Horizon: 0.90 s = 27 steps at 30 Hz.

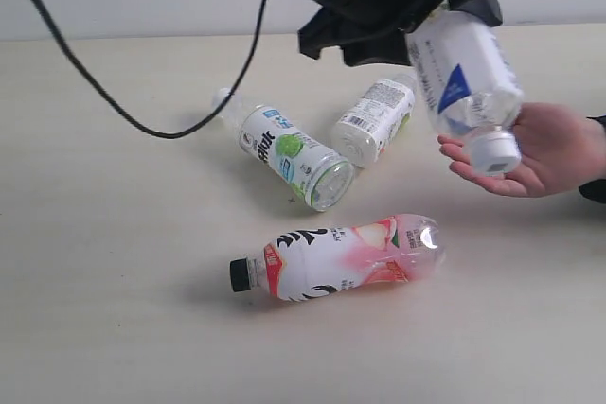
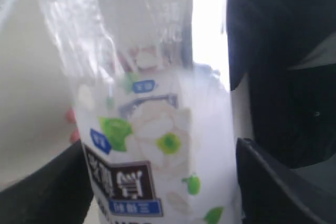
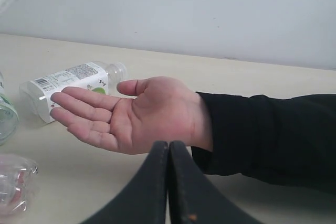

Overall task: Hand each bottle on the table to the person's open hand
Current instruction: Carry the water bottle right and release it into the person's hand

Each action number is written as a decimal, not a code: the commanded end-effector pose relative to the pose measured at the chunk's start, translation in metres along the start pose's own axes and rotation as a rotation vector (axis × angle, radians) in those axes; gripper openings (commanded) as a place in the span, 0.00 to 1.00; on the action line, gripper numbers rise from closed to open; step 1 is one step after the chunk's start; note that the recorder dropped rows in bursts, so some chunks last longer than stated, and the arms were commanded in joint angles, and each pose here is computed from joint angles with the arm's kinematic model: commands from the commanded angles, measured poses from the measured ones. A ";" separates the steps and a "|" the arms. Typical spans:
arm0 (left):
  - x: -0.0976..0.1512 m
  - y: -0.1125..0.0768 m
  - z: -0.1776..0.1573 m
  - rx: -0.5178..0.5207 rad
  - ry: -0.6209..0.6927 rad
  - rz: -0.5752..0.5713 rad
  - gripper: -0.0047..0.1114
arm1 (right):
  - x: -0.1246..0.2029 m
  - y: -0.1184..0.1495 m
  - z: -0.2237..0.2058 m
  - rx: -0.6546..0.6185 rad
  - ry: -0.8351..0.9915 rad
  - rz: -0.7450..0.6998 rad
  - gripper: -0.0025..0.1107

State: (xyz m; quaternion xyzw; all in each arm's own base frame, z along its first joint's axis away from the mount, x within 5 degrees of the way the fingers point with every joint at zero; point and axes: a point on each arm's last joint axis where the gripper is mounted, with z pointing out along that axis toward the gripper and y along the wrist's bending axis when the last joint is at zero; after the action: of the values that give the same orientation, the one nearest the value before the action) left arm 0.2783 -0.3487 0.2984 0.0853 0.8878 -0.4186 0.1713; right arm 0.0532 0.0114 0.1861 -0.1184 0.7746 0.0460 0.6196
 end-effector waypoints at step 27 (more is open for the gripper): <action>0.017 0.029 0.134 0.106 0.057 -0.130 0.37 | 0.001 0.000 0.000 0.005 -0.009 0.000 0.02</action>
State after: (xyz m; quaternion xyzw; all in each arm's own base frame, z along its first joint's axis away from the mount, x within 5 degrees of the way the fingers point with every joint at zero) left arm 0.3017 -0.4310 0.1971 0.0486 0.8723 -0.4735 0.1121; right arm 0.0532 0.0114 0.1861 -0.1184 0.7746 0.0460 0.6196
